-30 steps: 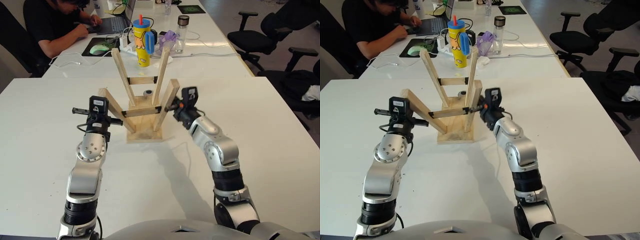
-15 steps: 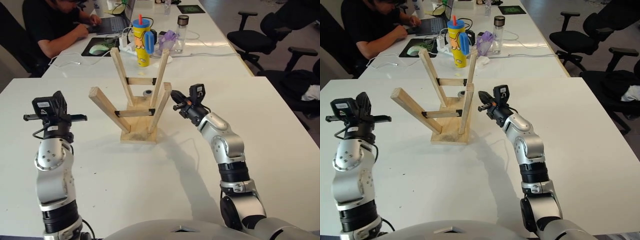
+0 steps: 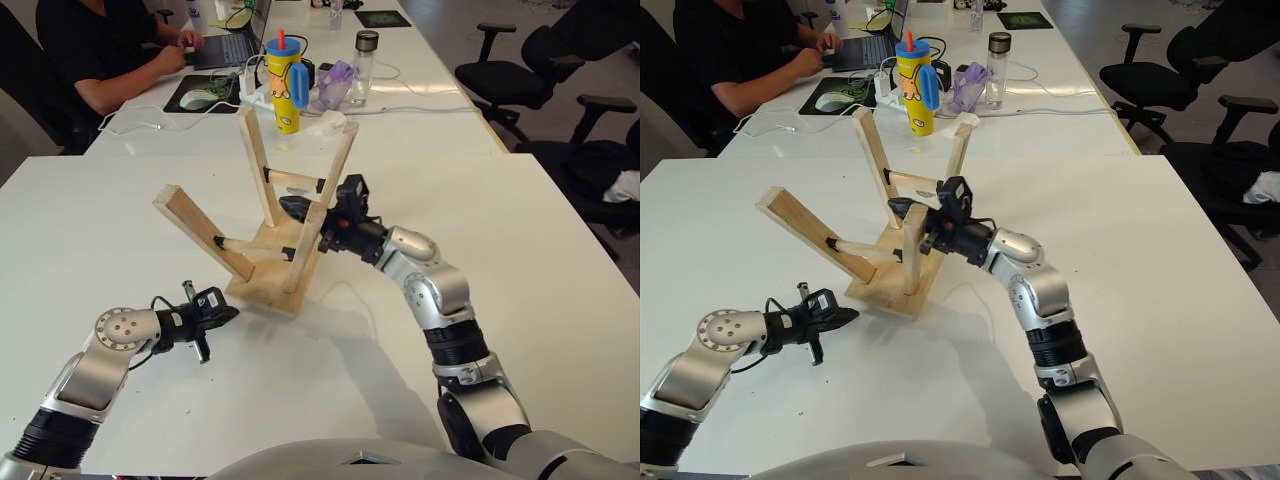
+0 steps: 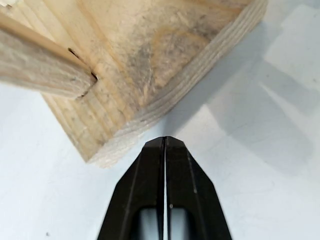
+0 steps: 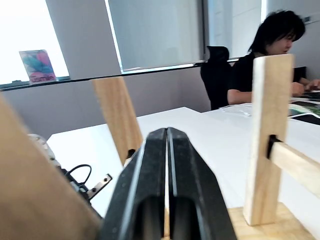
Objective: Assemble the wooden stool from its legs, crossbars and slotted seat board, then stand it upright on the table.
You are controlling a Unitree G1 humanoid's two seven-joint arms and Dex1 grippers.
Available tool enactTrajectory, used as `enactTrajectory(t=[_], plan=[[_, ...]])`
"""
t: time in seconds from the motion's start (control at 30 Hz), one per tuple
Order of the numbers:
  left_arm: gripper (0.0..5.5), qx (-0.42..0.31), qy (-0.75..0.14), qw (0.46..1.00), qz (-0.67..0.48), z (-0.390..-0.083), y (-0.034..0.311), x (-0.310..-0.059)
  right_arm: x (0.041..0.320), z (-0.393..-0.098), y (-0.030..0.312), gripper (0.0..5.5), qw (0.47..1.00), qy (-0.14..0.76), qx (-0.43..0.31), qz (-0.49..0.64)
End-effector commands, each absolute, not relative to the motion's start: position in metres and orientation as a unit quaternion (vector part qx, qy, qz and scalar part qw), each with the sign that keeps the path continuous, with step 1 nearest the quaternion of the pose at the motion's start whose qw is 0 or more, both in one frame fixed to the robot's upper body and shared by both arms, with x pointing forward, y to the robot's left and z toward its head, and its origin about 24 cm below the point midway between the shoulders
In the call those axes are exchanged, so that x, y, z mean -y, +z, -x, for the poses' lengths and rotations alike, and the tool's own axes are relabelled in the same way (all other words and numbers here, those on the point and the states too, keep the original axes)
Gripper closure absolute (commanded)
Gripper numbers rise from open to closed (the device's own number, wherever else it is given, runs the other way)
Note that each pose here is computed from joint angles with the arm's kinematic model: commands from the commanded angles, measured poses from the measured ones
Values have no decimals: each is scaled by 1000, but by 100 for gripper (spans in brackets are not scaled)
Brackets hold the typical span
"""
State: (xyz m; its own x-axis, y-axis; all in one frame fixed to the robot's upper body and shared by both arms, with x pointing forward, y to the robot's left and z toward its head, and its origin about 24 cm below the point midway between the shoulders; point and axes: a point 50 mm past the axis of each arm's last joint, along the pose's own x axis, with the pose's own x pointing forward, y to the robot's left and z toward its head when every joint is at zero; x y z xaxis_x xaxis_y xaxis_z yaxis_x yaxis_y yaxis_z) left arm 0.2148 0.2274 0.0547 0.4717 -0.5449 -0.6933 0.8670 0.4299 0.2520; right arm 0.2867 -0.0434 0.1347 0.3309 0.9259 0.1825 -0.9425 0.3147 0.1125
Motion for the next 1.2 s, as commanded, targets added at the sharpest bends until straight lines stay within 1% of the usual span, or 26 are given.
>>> enactTrajectory(t=[0.03, 0.17, 0.27, 0.33, 0.4, 0.47, 0.53, 0.63, 0.73, 0.77, 0.83, 0.9, 0.97, 1.03, 1.07, 1.13, 1.17, 1.2], plan=[[549, -297, -430, 786, -330, -214, 42, -232, 42, -279, 126, 550, 806, 584, 21, -93], [549, -289, -416, 790, -346, -222, 31, -223, 47, -269, 115, 550, 809, 580, 0, -94], [549, -277, -412, 799, -340, -228, 29, -212, 40, -263, 111, 550, 806, 584, -9, -101], [549, -262, -412, 799, -350, -236, 27, -200, 38, -265, 104, 550, 826, 555, -21, -96], [549, -245, -411, 800, -362, -244, 23, -185, 39, -269, 97, 550, 858, 503, -30, -102], [549, -232, -387, 808, -378, -250, 19, -169, 42, -270, 87, 550, 886, 448, -45, -111], [549, -222, -350, 825, -385, -254, 18, -159, 44, -269, 82, 550, 899, 418, -53, -118], [549, -213, -305, 845, -383, -258, 21, -152, 50, -271, 81, 550, 915, 381, -60, -118], [549, -203, -269, 860, -385, -262, 27, -150, 56, -272, 86, 550, 927, 344, -61, -135], [549, -199, -256, 863, -386, -263, 30, -151, 57, -270, 90, 550, 928, 337, -55, -150], [549, -190, -228, 873, -386, -264, 35, -154, 57, -263, 95, 550, 912, 338, -67, -222], [549, -181, -203, 881, -387, -264, 40, -157, 54, -251, 90, 550, 882, 358, -115, -282], [549, -172, -183, 889, -382, -262, 43, -160, 55, -234, 82, 550, 851, 393, -166, -308], [549, -159, -165, 901, -369, -260, 48, -162, 63, -225, 80, 550, 826, 400, -187, -349], [549, -151, -156, 907, -362, -257, 51, -163, 68, -220, 79, 550, 816, 409, -198, -357], [549, -139, -142, 915, -352, -250, 56, -165, 78, -211, 75, 550, 811, 425, -227, -333], [549, -136, -134, 919, -344, -246, 57, -166, 86, -206, 69, 550, 818, 421, -245, -306], [549, -139, -131, 925, -328, -238, 57, -167, 100, -199, 63, 550, 834, 406, -261, -268]])
